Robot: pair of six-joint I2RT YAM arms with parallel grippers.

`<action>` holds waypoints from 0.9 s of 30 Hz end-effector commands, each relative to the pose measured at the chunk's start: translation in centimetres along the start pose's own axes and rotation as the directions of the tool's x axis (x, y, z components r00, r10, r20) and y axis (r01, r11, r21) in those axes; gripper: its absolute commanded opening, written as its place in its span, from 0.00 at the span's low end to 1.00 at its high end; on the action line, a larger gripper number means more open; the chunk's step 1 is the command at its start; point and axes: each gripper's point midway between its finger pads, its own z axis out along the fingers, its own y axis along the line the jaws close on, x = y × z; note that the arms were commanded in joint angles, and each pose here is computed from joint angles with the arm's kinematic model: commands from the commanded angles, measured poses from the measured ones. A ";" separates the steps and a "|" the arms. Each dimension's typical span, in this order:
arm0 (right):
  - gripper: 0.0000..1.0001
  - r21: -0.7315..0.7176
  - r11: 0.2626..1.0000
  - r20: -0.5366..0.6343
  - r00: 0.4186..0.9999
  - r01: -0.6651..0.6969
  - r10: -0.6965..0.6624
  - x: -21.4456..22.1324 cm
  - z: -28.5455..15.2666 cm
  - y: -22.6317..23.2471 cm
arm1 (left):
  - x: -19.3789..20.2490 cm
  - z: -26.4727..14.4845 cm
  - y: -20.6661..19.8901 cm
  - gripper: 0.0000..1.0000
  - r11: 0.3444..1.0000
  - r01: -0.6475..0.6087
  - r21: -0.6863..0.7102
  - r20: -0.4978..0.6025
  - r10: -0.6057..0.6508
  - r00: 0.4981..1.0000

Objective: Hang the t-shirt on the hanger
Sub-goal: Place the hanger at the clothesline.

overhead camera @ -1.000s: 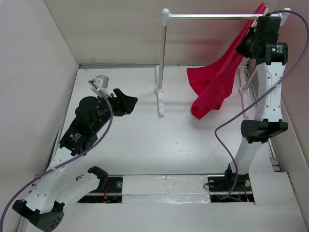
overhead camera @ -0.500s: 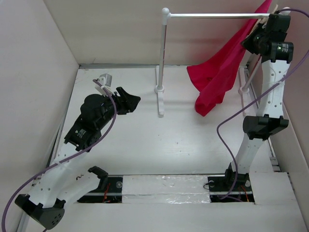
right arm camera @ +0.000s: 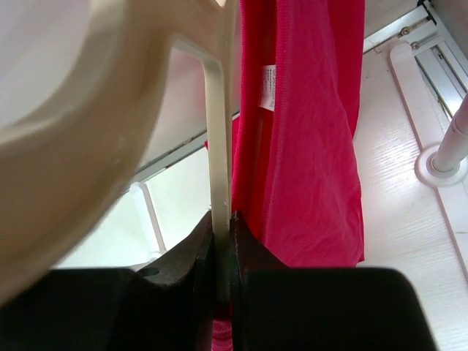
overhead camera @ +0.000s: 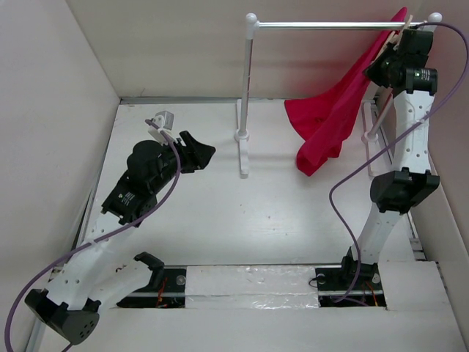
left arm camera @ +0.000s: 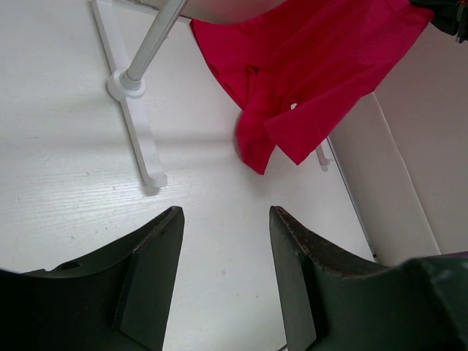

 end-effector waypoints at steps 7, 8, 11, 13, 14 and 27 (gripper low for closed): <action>0.00 -0.100 0.995 0.131 0.991 0.000 0.013 -3.4 -3.2 2.2 | -2.0 0.2 -1.6 0.47 0.999 -0.019 0.050 0.060 0.016 0.998; 0.00 -0.102 0.995 0.133 0.991 -0.002 0.016 -3.5 -3.3 2.3 | -1.9 0.2 -1.5 0.47 0.999 -0.020 0.049 0.059 0.017 0.998; 0.00 -0.121 0.993 0.130 0.991 0.003 0.013 -3.2 -3.8 2.5 | -1.8 0.3 -1.7 0.47 0.998 -0.019 0.058 0.055 0.016 0.998; 0.00 -0.117 0.993 0.121 0.993 0.010 0.004 -2.9 -3.8 2.4 | -1.6 0.5 -1.6 0.47 0.998 -0.019 0.057 0.048 0.016 0.999; 0.00 -0.114 0.993 0.112 0.994 0.010 0.003 -2.6 -3.7 2.2 | -1.6 0.4 -1.6 0.47 0.998 -0.017 0.059 0.046 0.015 0.999; 0.56 -0.172 0.985 0.186 0.982 0.008 0.025 -4.4 -8.0 3.2 | -2.0 0.0 -2.1 0.47 0.997 -0.020 0.075 0.053 0.016 0.998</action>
